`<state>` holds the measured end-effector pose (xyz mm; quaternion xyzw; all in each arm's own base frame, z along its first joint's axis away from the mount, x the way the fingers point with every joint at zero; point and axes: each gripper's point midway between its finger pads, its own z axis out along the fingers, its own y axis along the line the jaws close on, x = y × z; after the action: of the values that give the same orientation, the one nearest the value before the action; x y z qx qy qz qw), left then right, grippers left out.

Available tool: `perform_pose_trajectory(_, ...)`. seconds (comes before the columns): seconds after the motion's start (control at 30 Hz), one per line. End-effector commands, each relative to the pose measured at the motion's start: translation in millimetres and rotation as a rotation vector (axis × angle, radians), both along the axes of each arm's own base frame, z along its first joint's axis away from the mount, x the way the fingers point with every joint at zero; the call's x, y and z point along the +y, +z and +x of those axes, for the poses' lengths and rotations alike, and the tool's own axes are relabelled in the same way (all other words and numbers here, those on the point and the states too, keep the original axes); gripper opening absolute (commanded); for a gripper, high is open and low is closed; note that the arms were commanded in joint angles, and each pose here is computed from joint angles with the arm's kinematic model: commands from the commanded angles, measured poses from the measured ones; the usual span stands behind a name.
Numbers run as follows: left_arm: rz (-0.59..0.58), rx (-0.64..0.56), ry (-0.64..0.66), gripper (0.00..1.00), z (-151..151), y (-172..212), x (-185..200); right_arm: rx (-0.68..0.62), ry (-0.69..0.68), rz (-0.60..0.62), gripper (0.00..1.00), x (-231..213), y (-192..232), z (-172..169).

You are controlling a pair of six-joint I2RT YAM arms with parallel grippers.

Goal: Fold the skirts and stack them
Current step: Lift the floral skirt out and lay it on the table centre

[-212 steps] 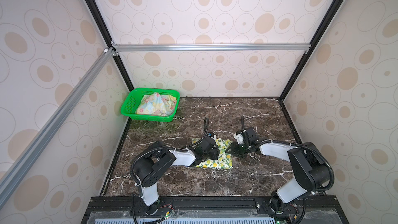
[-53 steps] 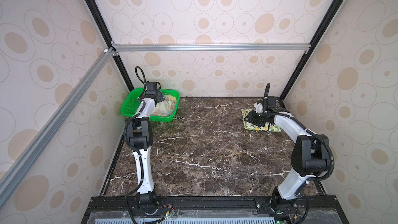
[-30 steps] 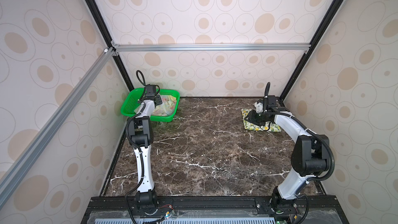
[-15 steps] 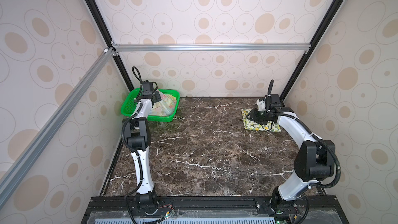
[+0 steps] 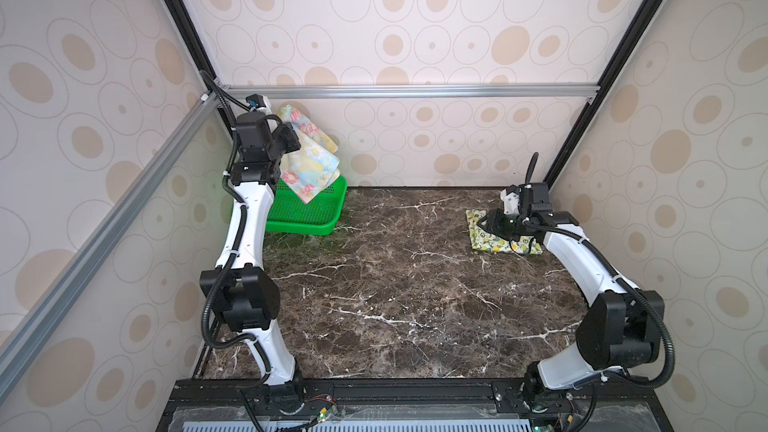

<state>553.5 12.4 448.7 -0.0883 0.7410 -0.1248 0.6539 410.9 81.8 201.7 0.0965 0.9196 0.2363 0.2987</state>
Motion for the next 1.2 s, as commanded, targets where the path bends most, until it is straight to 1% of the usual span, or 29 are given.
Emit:
perform_pose_trajectory(0.0, -0.022, -0.156, -0.148, 0.0, -36.8, 69.2, -49.5, -0.035, 0.005, 0.029, 0.45, 3.1, 14.6, -9.0)
perform_pose_trajectory(0.07, -0.049, -0.172, -0.214, 0.0, -53.1, 79.1, -73.2, -0.047, 0.005, 0.035, 0.46, 3.4, 19.5, -13.8)
perform_pose_trajectory(0.17, -0.115, -0.17, -0.303, 0.0, -77.4, 76.8, -105.1, -0.059, 0.006, 0.049, 0.46, 4.8, 24.1, -22.0)
perform_pose_trajectory(0.27, -0.193, -0.157, -0.382, 0.0, -102.5, 62.0, -135.2, -0.068, 0.009, 0.059, 0.46, 5.7, 27.8, -30.8)
perform_pose_trajectory(0.37, -0.284, -0.114, -0.442, 0.0, -124.6, 32.4, -163.7, -0.069, 0.015, 0.06, 0.46, 5.9, 29.3, -40.4)
perform_pose_trajectory(0.5, -0.396, 0.001, -0.512, 0.0, -153.0, -36.3, -210.7, -0.06, 0.022, 0.065, 0.46, 6.5, 26.3, -50.1)
perform_pose_trajectory(0.57, -0.442, 0.078, -0.525, 0.0, -169.9, -84.3, -233.1, -0.05, 0.032, 0.08, 0.46, 9.4, 23.1, -54.5)
perform_pose_trajectory(0.6, -0.457, 0.104, -0.526, 0.0, -177.1, -102.8, -239.6, -0.049, 0.036, 0.085, 0.46, 10.6, 22.0, -55.9)
perform_pose_trajectory(0.67, -0.496, 0.186, -0.508, 0.0, -193.9, -153.3, -251.0, -0.037, 0.04, 0.093, 0.46, 12.4, 17.0, -60.2)
perform_pose_trajectory(0.7, -0.507, 0.205, -0.508, 0.0, -200.8, -169.3, -256.0, -0.032, 0.042, 0.093, 0.46, 12.6, 13.9, -62.2)
perform_pose_trajectory(0.77, -0.504, 0.286, -0.481, 0.0, -213.0, -212.5, -262.4, -0.019, 0.041, 0.083, 0.46, 12.7, 7.2, -65.7)
perform_pose_trajectory(0.83, -0.478, 0.358, -0.477, 0.0, -222.0, -240.7, -268.1, -0.007, 0.046, 0.072, 0.46, 14.9, 1.4, -68.9)
perform_pose_trajectory(0.87, -0.455, 0.395, -0.469, 0.1, -225.3, -251.5, -267.8, 0.002, 0.049, 0.063, 0.46, 16.9, -3.2, -70.8)
perform_pose_trajectory(0.93, -0.405, 0.439, -0.424, 0.43, -229.8, -264.1, -259.5, 0.016, 0.068, 0.049, 0.46, 25.7, -11.1, -74.5)
perform_pose_trajectory(0.97, -0.366, 0.464, -0.387, 0.55, -232.8, -271.2, -250.2, 0.026, 0.081, 0.035, 0.46, 31.5, -16.3, -76.7)
perform_pose_trajectory(1.0, -0.332, 0.473, -0.353, 0.63, -234.6, -273.1, -241.7, 0.034, 0.091, 0.02, 0.46, 36.3, -20.8, -78.2)
perform_pose_trajectory(1.03, -0.292, 0.475, -0.307, 0.71, -235.5, -273.3, -230.5, 0.042, 0.105, 0.002, 0.46, 43.0, -26.0, -79.7)
perform_pose_trajectory(1.07, -0.243, 0.482, -0.269, 0.75, -237.9, -274.6, -219.5, 0.049, 0.111, -0.014, 0.46, 47.5, -30.6, -79.8)
perform_pose_trajectory(1.17, -0.144, 0.511, -0.191, 0.79, -246.1, -281.4, -195.6, 0.079, 0.155, -0.023, 0.46, 71.0, -45.7, -83.0)
